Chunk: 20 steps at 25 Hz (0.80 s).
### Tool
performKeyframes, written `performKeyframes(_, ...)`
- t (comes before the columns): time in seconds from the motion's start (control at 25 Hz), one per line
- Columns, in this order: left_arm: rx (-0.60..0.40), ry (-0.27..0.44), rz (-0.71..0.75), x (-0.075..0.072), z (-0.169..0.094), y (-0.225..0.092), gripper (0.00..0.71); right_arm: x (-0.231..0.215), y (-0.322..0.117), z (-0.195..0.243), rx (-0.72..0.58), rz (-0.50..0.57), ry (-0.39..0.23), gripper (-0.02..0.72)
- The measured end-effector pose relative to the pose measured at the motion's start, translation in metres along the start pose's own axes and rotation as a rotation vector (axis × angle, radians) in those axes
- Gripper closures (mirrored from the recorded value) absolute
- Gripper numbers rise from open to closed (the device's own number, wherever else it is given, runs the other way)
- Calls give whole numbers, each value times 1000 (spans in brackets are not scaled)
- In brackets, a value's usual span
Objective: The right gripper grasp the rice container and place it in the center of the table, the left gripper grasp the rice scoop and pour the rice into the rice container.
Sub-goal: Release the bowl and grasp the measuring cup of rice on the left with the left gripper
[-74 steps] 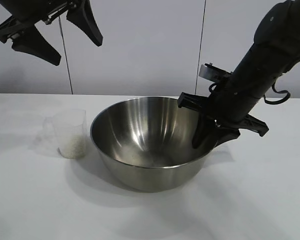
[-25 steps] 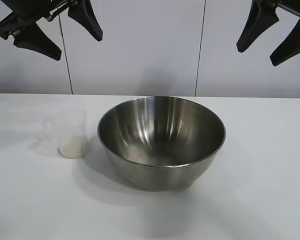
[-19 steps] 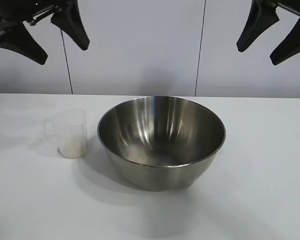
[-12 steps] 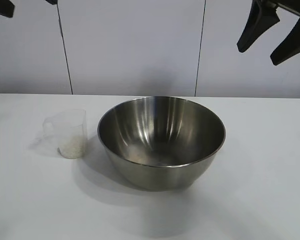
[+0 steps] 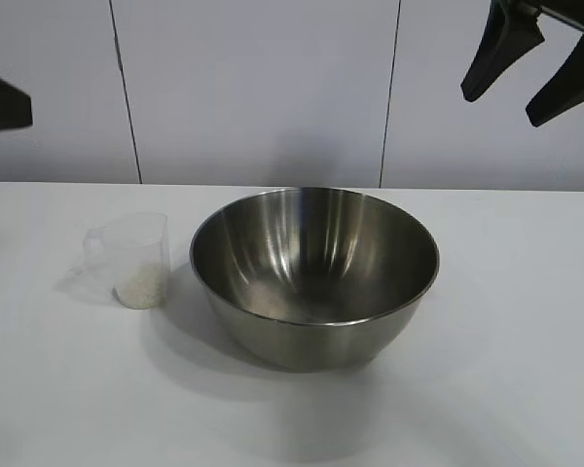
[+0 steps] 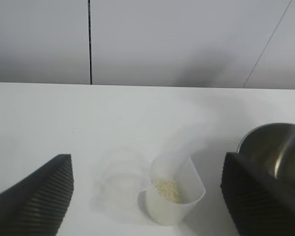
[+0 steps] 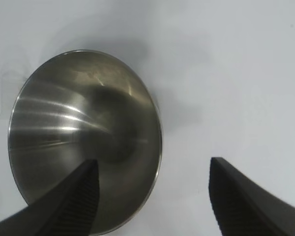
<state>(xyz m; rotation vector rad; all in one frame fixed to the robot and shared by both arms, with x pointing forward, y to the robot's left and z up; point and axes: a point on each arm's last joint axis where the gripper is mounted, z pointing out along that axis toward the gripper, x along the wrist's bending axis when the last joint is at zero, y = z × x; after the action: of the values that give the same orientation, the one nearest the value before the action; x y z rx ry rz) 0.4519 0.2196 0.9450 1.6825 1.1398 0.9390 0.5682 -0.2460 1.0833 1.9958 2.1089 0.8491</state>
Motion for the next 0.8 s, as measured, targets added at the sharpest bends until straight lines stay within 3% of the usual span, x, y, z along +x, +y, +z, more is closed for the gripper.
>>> performKeyframes(0.12, 12, -18, 5, -5, 14, -15, 116, 0, 0, 0, -3, 0, 0, 261)
performKeyframes(0.36, 10, 20, -63, -7, 38, -50, 116, 0, 1, 0, -15, 0, -2, 261)
performKeyframes(0.56, 109, 84, -91, -5, 48, -80, 116, 0, 1, 0, -15, 1, -1, 261)
performKeyframes(0.8, 122, 94, -92, -5, 56, -86, 116, 0, 1, 0, -16, 1, -1, 261)
